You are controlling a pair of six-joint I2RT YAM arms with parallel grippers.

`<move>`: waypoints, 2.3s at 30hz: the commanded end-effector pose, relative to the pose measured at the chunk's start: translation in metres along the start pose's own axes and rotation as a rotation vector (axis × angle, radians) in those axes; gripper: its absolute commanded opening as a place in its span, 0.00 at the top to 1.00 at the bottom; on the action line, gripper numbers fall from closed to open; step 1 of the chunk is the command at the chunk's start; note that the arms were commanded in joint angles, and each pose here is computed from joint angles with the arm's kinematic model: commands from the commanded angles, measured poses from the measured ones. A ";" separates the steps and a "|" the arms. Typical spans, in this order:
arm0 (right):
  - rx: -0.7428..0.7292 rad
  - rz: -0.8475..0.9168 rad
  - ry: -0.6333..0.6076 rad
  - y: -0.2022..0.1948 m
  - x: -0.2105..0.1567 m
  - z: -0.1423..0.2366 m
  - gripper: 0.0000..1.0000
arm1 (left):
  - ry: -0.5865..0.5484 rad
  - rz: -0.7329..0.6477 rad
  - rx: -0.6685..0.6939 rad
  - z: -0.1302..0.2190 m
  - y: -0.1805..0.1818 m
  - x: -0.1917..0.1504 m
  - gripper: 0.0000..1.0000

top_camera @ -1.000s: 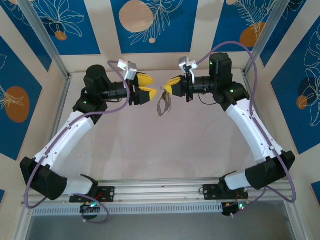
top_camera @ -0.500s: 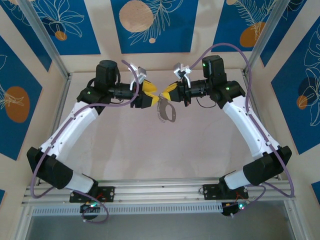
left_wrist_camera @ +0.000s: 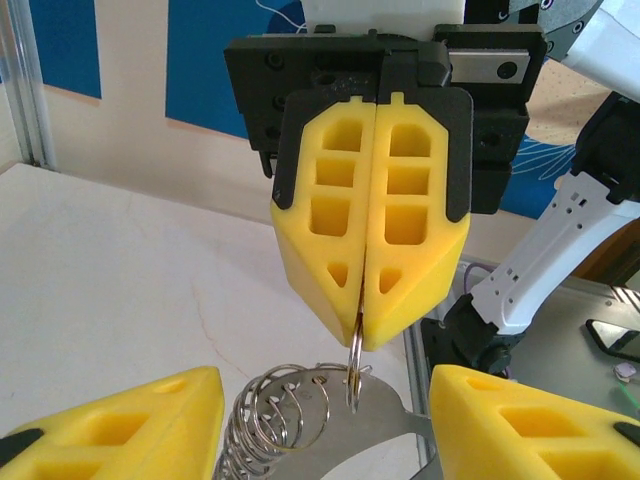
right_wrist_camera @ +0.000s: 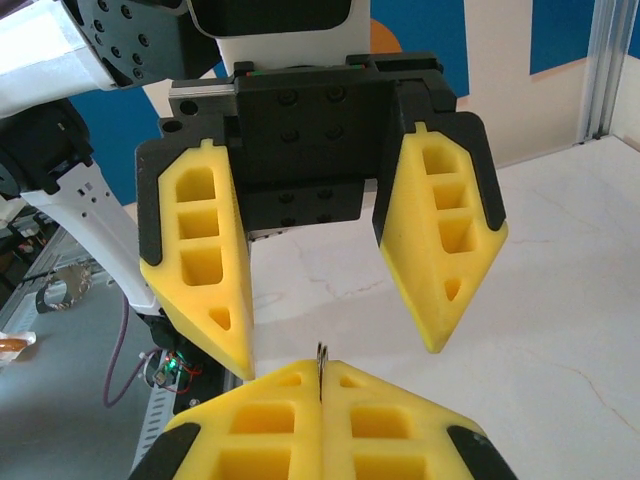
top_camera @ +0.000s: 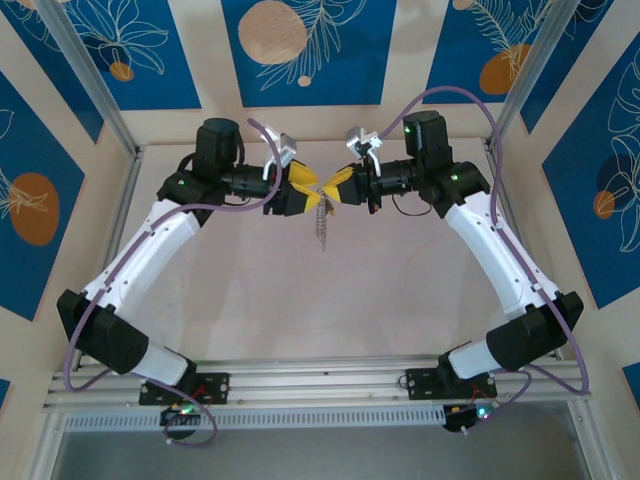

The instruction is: Put the keys on the keyring

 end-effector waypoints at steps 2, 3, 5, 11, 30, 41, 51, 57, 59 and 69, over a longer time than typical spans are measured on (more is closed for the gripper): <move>0.049 0.035 -0.036 0.010 0.010 0.001 1.00 | -0.003 -0.040 -0.053 -0.006 -0.009 0.008 0.44; 0.050 0.035 -0.036 0.010 0.010 0.001 1.00 | -0.002 -0.040 -0.057 -0.008 -0.009 0.008 0.45; 0.050 0.041 -0.039 0.011 0.011 0.001 1.00 | 0.004 -0.041 -0.065 -0.010 -0.010 0.007 0.46; 0.048 0.040 -0.039 0.011 0.010 0.001 1.00 | 0.001 -0.052 -0.076 -0.015 -0.012 0.009 0.62; 0.008 0.037 -0.039 0.006 0.007 0.007 1.00 | -0.038 -0.098 -0.006 -0.002 -0.016 0.013 0.58; -0.009 0.041 -0.052 0.004 0.009 0.011 1.00 | -0.027 -0.070 -0.045 -0.006 -0.012 0.010 0.63; -0.011 0.040 -0.060 0.003 0.009 0.012 1.00 | -0.018 -0.059 -0.055 -0.010 -0.009 0.006 0.69; -0.013 0.038 -0.062 0.002 0.009 0.011 1.00 | -0.022 -0.059 -0.067 -0.013 -0.008 0.007 0.76; -0.014 0.038 -0.062 0.002 0.009 0.011 1.00 | -0.021 -0.060 -0.070 -0.013 -0.009 0.007 0.76; -0.019 0.036 -0.066 0.001 0.010 0.011 1.00 | -0.016 -0.058 -0.083 -0.016 -0.010 0.005 0.91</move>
Point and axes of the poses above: each hand's point on the last joint's axis, 136 mm out from that joint toward the fingers, its own z axis back along the fingers, its own y axis along the line the jaws close on, x = y × z, the point moved 5 cm from there along z, back along the fingers, and after that the axes turned 8 degrees about z, right-handed, at the moved point
